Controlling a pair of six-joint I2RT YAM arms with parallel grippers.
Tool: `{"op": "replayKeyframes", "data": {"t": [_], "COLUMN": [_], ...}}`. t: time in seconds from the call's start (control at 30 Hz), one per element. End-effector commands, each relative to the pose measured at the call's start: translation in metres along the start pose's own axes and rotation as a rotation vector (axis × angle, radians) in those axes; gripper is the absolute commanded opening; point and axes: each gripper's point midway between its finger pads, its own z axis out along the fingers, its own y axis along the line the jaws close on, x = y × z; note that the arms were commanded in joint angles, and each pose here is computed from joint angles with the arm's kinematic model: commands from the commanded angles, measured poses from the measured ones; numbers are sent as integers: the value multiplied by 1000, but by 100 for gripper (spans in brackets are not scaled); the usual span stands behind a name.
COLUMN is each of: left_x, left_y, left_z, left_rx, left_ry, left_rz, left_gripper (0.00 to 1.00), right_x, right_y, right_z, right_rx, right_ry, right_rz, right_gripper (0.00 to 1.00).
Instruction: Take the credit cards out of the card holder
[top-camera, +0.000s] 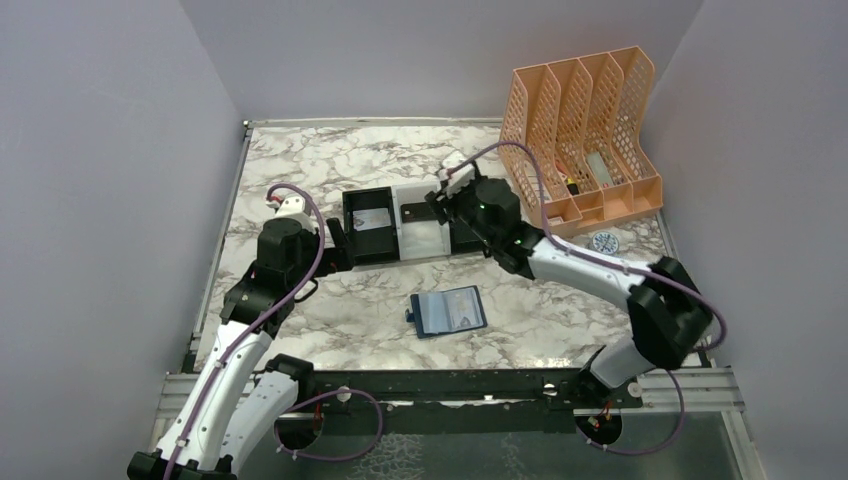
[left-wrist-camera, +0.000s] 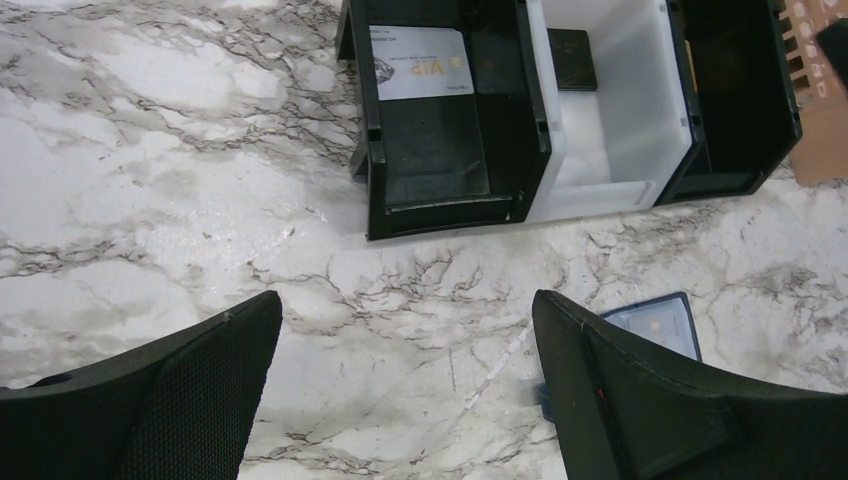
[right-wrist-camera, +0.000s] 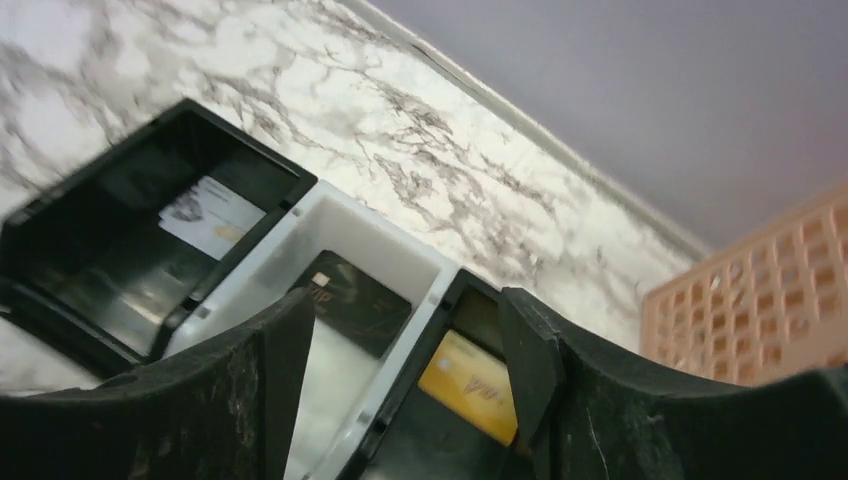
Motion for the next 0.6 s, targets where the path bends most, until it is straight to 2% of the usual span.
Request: {"op": "replayKeyframes", "data": {"t": [0.0,0.13,0.23,0.37,0.47,0.57], "left_x": [0,7,17,24,26,33], "left_y": [-19,-42,-66,-78,-91,-108], "left_z": [-1,-2,-4,1,0,0], "left_rx": [116,260,406,473,549,635], "left_ry": [-2,26,81,115,128,145], "left_rz": [24,51,56,-7,-54,-112], "left_gripper": [99,99,99,99,99,99], "right_x": [34,67,77,84,99,99], "right_y": [0,34,60,81,88,97], "right_z": [-49,-95,-127,-163,-181,-195], "right_rx": [145,44,-71,-168,-175,-232], "right_ry": [108,218,211,201,253,245], "right_rz": [536,700,790,895,925,943], "right_gripper": [70,72,72,72,73,73]}}
